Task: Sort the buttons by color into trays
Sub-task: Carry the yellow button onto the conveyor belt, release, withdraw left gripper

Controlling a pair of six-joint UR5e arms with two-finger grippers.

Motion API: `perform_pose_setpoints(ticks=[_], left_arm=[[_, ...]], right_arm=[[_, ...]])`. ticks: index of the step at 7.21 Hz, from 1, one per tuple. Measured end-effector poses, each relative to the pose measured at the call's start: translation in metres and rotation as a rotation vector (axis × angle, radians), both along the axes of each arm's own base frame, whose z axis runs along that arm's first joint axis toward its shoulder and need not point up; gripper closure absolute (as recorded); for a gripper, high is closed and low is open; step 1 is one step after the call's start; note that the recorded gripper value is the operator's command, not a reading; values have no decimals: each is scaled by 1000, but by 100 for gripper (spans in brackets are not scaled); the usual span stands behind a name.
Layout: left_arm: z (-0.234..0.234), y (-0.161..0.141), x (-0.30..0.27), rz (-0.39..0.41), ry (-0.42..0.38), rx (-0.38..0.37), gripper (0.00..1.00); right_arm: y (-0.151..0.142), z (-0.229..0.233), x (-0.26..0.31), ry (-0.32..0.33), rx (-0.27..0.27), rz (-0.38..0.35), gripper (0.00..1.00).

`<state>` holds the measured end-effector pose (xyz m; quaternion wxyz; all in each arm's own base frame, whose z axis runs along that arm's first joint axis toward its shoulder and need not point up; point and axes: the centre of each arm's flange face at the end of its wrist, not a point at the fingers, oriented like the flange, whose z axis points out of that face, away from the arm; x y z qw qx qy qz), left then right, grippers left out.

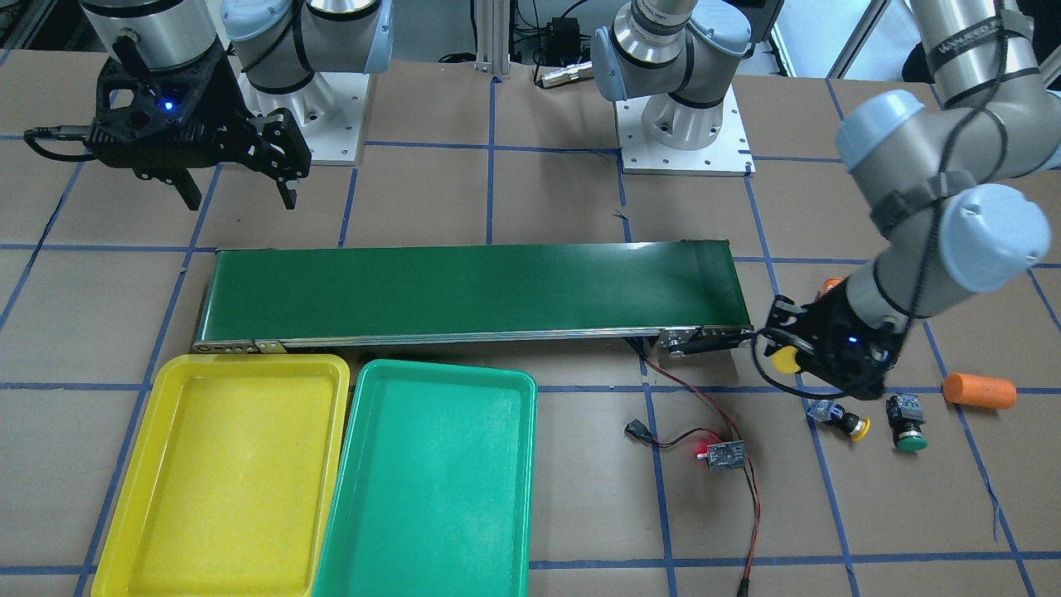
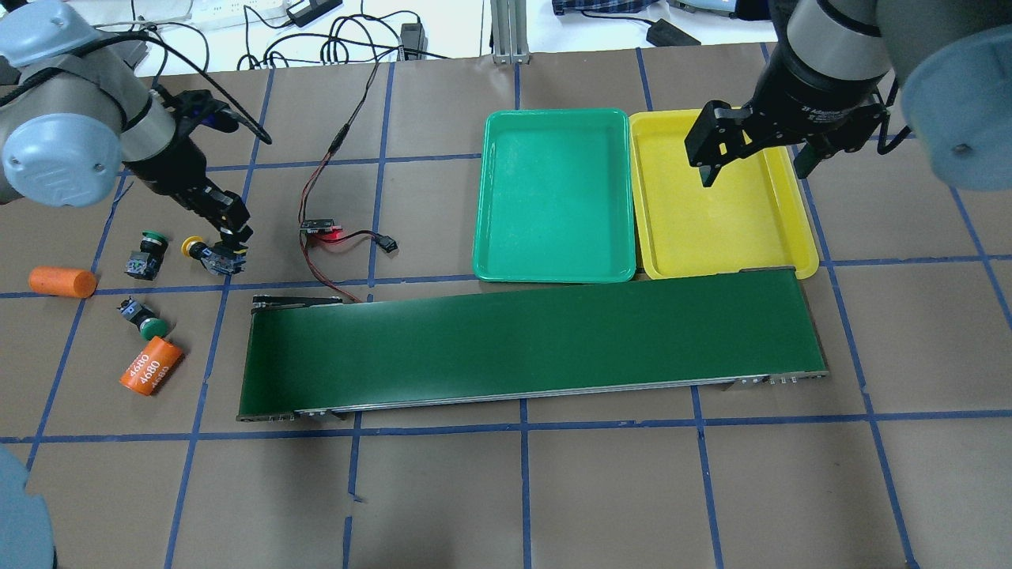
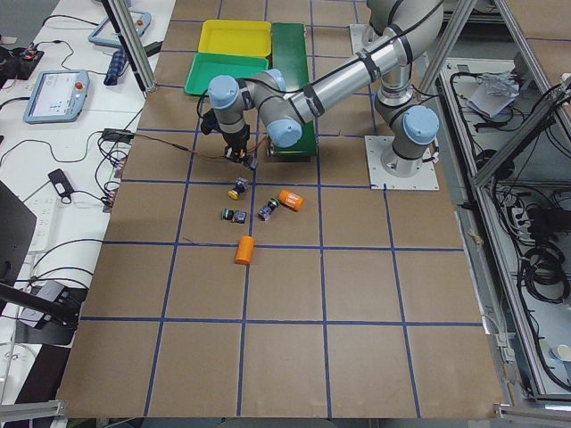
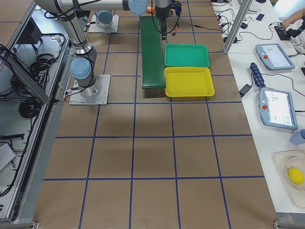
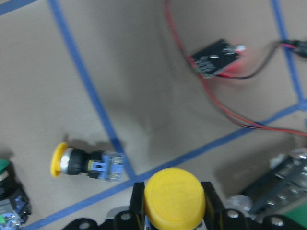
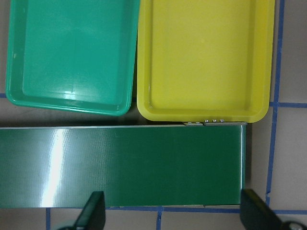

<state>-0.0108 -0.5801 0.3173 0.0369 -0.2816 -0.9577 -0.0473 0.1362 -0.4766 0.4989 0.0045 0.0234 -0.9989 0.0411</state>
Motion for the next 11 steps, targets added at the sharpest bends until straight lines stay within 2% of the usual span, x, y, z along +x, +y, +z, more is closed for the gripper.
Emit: perform_pose_setpoints(ticks=[2, 3, 4, 5, 6, 7, 8, 9, 11], left_arm=[[17, 30, -107, -294, -127, 29, 91], [15, 45, -144, -437, -170, 50, 80], [5, 60, -174, -586, -190, 85, 86], [-5, 76, -203, -745, -210, 117, 86], [-15, 91, -229, -883, -244, 149, 77], [-26, 104, -246, -965, -277, 181, 75], [-40, 119, -256, -1011, -300, 216, 53], [-53, 134, -261, -1037, -308, 246, 2], [-64, 149, -266, -1039, -305, 263, 1]], right_arm=[[0, -1, 0, 0, 1, -1, 0], [0, -1, -1, 0, 2, -1, 0], [0, -1, -1, 0, 2, -1, 0], [0, -1, -1, 0, 2, -1, 0], [0, -1, -1, 0, 1, -1, 0], [0, -1, -1, 0, 1, -1, 0], [0, -1, -1, 0, 2, -1, 0], [0, -2, -1, 0, 3, -1, 0], [0, -2, -1, 0, 3, -2, 0]])
